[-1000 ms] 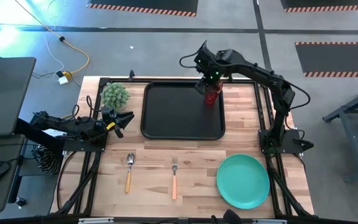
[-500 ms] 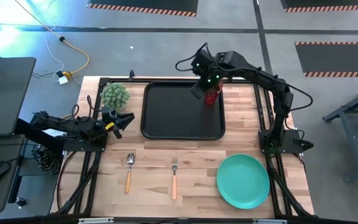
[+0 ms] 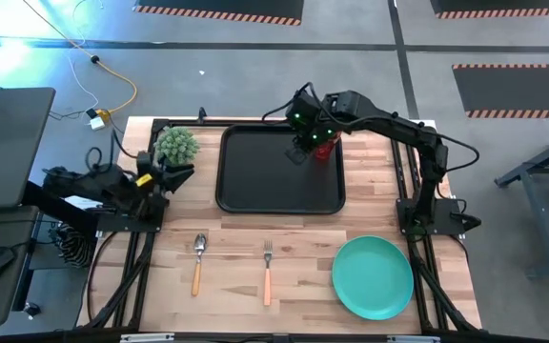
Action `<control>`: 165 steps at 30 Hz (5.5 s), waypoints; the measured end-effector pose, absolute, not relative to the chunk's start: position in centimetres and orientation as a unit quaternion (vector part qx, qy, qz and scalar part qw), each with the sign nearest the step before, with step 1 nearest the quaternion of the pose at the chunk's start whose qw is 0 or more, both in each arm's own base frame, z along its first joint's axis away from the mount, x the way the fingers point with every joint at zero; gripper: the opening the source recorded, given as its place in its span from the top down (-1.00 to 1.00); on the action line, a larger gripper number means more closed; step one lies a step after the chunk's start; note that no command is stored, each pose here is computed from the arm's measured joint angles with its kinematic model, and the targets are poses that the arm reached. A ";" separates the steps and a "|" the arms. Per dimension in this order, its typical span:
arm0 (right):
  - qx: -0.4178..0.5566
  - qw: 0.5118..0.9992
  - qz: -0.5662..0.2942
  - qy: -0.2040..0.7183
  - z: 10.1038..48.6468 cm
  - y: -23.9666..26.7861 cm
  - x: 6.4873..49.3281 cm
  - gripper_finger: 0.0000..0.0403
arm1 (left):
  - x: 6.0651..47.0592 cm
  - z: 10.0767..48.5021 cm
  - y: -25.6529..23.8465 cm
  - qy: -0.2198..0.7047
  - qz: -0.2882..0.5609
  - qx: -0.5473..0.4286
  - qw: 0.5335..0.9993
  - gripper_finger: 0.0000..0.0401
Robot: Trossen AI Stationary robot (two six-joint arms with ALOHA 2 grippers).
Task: Pick and place plate/cup/fork/spoon on tray
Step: Put the yellow spoon on the black table tray
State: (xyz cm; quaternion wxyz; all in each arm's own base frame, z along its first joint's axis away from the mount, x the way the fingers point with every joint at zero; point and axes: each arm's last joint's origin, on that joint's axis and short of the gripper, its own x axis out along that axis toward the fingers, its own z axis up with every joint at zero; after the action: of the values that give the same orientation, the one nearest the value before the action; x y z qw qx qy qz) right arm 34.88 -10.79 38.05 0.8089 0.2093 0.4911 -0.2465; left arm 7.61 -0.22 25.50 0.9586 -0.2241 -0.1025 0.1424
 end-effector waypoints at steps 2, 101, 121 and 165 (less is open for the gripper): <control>0.210 0.812 -0.247 0.486 38.1 -10.8 35.0 0.43 | 7.4 26.9 -0.2 -0.093 0.145 -0.217 0.961 0.51; 0.160 0.826 -0.240 0.485 38.2 -11.7 35.0 0.43 | 17.8 21.6 -15.2 0.504 0.454 -0.504 0.534 0.24; 0.158 0.826 -0.239 0.486 38.2 -11.6 35.0 0.43 | 19.9 17.0 -16.9 0.484 0.519 -0.491 0.504 0.24; 0.144 0.828 -0.231 0.490 38.2 -11.6 35.0 0.43 | 21.2 13.3 -18.2 0.519 0.518 -0.476 0.486 0.81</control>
State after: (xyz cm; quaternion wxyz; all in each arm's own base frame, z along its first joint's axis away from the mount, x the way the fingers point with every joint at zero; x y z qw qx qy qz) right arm 34.96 -11.64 38.21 0.8284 0.1443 0.4895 -0.2308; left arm 21.19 -18.24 13.32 0.4856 -0.4757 0.5194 0.5178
